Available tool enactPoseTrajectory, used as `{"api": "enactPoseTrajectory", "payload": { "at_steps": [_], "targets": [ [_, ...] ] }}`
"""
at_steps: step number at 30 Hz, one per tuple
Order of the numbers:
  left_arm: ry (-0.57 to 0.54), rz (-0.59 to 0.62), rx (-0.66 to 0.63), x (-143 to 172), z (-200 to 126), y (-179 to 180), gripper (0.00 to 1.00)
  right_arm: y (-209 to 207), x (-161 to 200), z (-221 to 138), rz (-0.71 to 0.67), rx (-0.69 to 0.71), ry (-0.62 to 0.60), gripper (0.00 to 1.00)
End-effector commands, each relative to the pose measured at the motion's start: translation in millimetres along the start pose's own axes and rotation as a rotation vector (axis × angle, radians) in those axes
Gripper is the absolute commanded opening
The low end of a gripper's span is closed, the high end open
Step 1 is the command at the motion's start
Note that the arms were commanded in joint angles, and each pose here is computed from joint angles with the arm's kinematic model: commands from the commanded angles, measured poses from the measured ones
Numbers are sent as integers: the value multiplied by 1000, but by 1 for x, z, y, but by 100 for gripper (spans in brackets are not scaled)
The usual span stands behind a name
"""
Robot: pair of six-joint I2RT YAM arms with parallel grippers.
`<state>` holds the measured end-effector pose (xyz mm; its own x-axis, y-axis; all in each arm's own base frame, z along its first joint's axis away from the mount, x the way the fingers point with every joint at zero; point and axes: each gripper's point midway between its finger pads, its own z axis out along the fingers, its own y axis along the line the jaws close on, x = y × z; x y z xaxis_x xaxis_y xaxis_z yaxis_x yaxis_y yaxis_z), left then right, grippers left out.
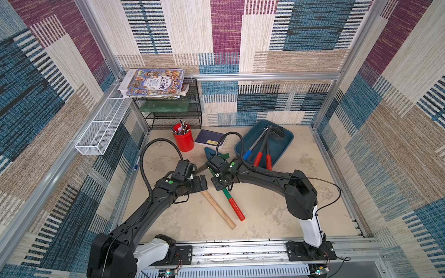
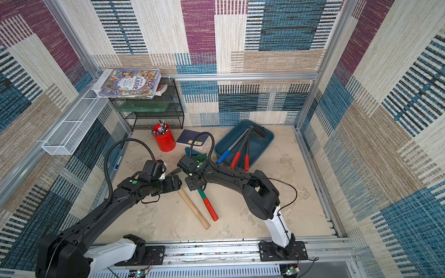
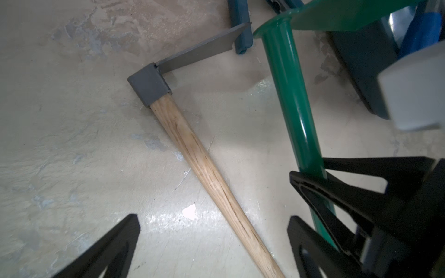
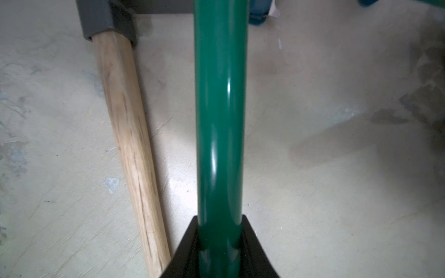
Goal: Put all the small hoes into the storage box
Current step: Pick up the hoe from the center of the board.
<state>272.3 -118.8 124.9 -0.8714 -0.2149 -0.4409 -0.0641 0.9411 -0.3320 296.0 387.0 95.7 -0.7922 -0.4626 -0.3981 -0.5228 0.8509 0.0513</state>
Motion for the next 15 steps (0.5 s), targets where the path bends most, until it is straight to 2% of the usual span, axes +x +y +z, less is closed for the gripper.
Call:
{"api": "enactPoseTrajectory", "payload": {
  "at_steps": [1, 8, 15],
  "targets": [
    [-14, 41, 107, -5, -4, -20, 100, -1, -25, -20, 13, -16, -96, 0],
    [-39, 94, 254, -9, -18, -47, 100, -15, -39, -33, 39, -9, -127, 0],
    [-59, 115, 325, -11, -28, -59, 100, -27, -54, -49, 72, -12, -166, 0]
  ]
}}
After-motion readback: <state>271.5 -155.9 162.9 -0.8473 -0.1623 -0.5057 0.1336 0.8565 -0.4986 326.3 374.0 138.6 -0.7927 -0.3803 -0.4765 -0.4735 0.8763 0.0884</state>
